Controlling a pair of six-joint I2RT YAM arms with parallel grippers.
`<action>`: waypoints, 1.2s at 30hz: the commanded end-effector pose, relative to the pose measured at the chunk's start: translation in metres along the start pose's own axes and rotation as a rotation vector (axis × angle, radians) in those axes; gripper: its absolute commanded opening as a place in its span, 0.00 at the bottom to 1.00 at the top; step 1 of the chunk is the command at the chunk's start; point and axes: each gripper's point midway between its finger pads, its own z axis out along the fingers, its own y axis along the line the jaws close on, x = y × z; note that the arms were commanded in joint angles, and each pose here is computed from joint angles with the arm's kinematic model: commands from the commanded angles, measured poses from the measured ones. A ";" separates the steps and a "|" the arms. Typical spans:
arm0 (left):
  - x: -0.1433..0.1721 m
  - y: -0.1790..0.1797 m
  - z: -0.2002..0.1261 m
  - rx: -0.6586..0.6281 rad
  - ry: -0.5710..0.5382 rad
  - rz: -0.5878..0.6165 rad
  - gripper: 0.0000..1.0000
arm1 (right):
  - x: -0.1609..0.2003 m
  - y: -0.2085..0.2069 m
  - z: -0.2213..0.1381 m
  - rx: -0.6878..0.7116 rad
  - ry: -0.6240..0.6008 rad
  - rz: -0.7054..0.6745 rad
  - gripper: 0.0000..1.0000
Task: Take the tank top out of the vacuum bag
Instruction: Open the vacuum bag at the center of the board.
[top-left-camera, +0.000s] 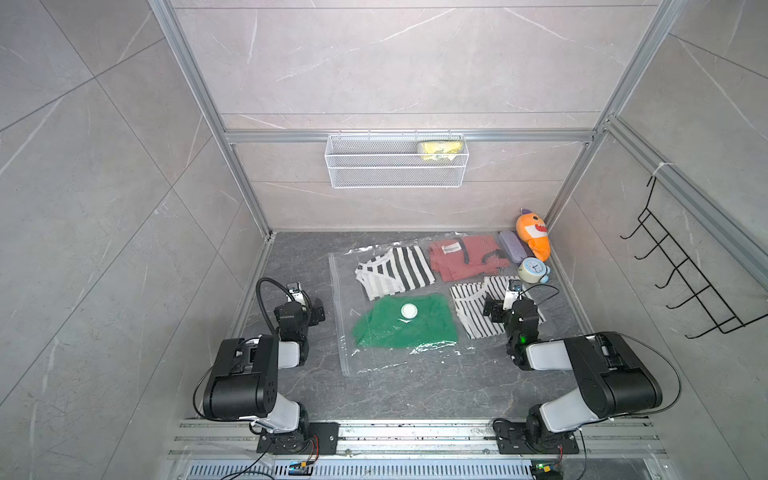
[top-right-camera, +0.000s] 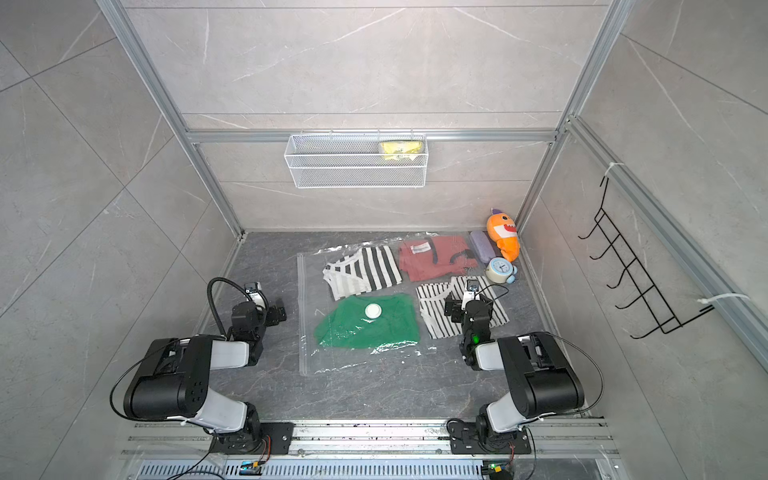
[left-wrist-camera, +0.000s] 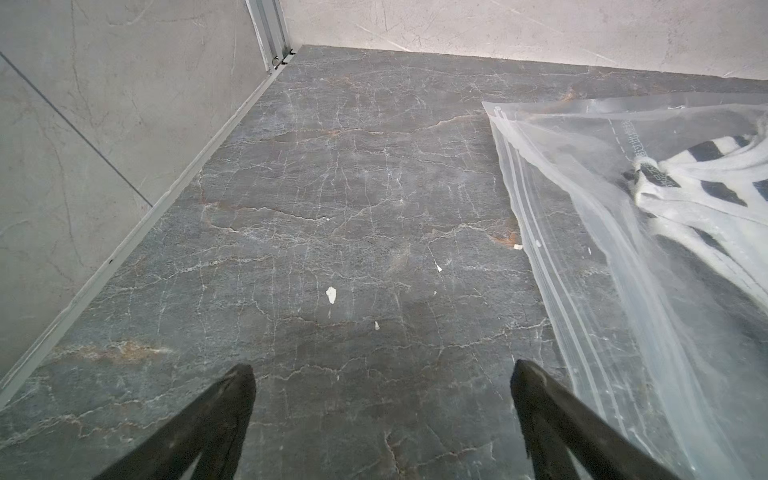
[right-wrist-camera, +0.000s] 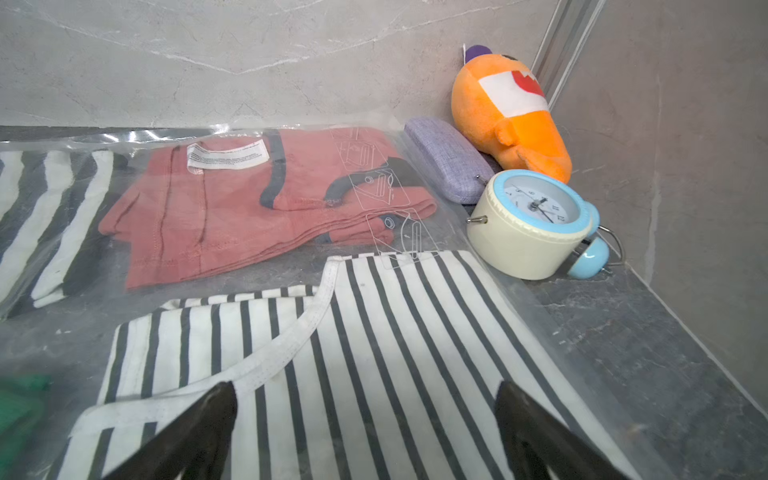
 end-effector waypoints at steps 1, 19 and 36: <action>-0.018 -0.004 0.000 0.019 -0.052 0.009 1.00 | -0.008 0.002 0.001 -0.004 -0.025 0.015 1.00; -0.019 -0.004 -0.001 0.021 -0.055 0.009 1.00 | -0.009 0.002 0.001 -0.006 -0.024 0.018 1.00; -0.080 -0.024 -0.043 0.000 0.297 -0.453 0.84 | -0.085 0.129 -0.011 -0.148 0.385 0.199 1.00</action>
